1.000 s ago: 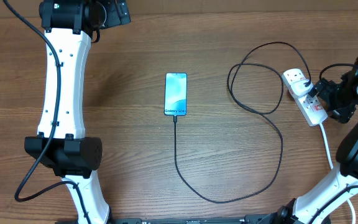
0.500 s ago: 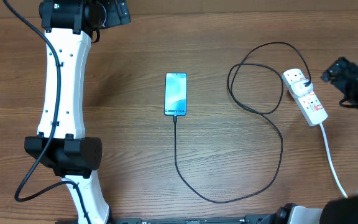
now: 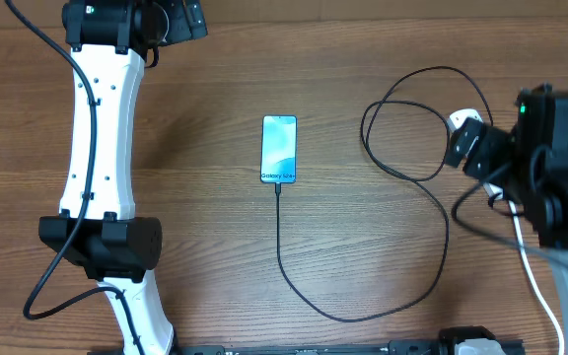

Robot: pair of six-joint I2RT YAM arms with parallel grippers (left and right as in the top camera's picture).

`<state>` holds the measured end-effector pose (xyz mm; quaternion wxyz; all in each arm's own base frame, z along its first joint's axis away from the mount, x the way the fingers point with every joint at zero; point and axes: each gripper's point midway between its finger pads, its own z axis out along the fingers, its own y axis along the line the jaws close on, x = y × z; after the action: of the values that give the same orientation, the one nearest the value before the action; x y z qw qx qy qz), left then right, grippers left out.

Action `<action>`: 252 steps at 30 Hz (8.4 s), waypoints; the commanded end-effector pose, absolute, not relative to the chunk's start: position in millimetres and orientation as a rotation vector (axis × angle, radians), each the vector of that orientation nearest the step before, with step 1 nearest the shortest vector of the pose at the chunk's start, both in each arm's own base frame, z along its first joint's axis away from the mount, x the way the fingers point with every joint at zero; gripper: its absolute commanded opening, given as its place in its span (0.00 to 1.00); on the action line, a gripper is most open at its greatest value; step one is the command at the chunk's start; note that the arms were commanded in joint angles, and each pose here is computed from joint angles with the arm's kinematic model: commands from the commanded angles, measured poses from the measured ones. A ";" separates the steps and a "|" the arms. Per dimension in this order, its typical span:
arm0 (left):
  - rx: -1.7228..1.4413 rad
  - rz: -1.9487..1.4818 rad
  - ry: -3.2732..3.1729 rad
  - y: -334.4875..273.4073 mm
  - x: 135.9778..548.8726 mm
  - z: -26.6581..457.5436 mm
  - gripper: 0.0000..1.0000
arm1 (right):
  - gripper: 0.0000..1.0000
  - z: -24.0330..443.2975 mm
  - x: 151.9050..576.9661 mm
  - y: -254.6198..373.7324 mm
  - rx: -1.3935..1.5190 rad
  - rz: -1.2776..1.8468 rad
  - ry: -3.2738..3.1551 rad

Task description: Plug charger to phone and switch on socket

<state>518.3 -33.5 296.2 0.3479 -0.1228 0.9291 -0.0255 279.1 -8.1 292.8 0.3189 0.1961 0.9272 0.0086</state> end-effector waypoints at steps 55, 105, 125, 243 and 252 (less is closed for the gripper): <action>-0.331 -0.062 2.417 -35.8 519.5 291.0 1.00 | 1.00 235.0 206.9 -6.9 0.243 0.099 1.859; -0.331 -0.062 2.417 -35.8 519.4 291.0 1.00 | 1.00 170.7 246.4 6.8 0.066 0.087 1.589; -0.331 -0.062 2.417 -35.8 519.4 291.0 1.00 | 1.00 169.4 246.1 14.1 -0.057 0.029 1.594; -0.020 -0.145 1.996 -13.7 294.3 245.8 1.00 | 1.00 169.8 246.1 14.1 -0.054 0.033 1.593; -0.023 -0.137 1.981 -12.6 292.9 238.4 1.00 | 1.00 169.9 246.1 14.1 -0.054 0.033 1.593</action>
<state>295.7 -12.2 242.8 0.5408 -0.0197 0.8387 -0.0616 246.1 13.1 171.1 0.6966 -0.0212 0.7170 0.0143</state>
